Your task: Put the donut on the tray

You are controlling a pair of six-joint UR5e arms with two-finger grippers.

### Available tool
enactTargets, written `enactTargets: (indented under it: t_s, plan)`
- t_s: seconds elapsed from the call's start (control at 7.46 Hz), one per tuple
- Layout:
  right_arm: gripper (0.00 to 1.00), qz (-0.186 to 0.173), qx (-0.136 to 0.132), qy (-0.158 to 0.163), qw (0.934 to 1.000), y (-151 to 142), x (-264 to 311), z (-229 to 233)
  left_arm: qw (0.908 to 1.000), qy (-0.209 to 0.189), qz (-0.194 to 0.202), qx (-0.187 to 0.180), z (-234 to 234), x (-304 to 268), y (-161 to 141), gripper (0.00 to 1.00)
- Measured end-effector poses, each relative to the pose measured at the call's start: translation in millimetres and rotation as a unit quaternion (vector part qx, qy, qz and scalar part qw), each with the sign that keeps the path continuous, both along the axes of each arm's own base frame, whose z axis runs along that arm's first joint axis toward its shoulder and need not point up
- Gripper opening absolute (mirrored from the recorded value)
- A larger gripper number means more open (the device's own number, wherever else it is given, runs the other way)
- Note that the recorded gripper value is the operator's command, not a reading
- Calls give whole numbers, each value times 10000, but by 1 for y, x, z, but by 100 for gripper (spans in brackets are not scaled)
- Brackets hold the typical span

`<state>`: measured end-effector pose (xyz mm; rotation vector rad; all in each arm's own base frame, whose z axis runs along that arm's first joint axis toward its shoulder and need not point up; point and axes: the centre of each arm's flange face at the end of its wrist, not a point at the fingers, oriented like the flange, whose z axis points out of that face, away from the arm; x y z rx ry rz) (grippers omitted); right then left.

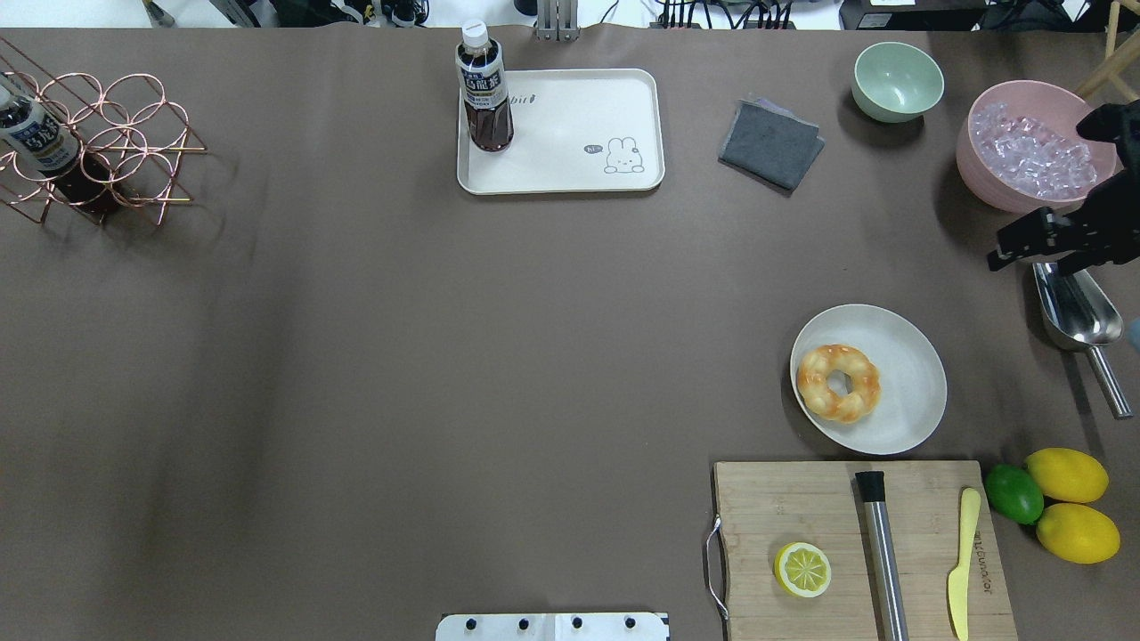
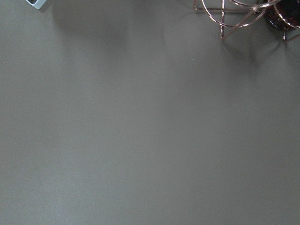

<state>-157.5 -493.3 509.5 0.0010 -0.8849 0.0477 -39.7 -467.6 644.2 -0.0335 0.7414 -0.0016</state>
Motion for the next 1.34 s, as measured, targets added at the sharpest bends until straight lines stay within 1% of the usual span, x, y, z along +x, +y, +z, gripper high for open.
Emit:
enactTargets:
  t_s: [0.13, 0.27, 0.4, 0.54, 0.8, 0.94, 1.07, 1.21, 1.34]
  plan:
    - [100, 27, -10, -27, 10000, 8, -30, 2, 10000, 0, -3, -6, 0, 0, 0, 98]
    - [100, -43, 50, -92, 9999, 22, -51, 14, 10000, -1, -3, -13, 1, 0, 1, 98]
    - [100, -109, 147, -211, 9996, 37, -62, 23, 10000, -1, -4, -22, 2, 0, 2, 98]
    - [100, -146, 170, -302, 9993, 50, -73, 28, 10000, -2, -4, -32, 3, 0, 2, 98]
    - [100, -259, 217, -248, 9991, 67, -97, 34, 10000, -2, -4, -42, 4, 0, 3, 98]
    - [98, -286, 188, -190, 9992, 71, -106, 38, 10000, -3, -4, -44, 4, 0, 3, 98]
    - [87, -291, 160, -157, 9993, 74, -111, 41, 10000, -3, -4, -47, 4, 0, 4, 98]
    - [51, -270, 144, -122, 9995, 75, -114, 42, 10000, -3, -4, -47, 4, 0, 4, 98]
    - [36, -222, 93, -92, 9997, 76, -117, 44, 10000, -3, -4, -47, 4, 0, 4, 98]
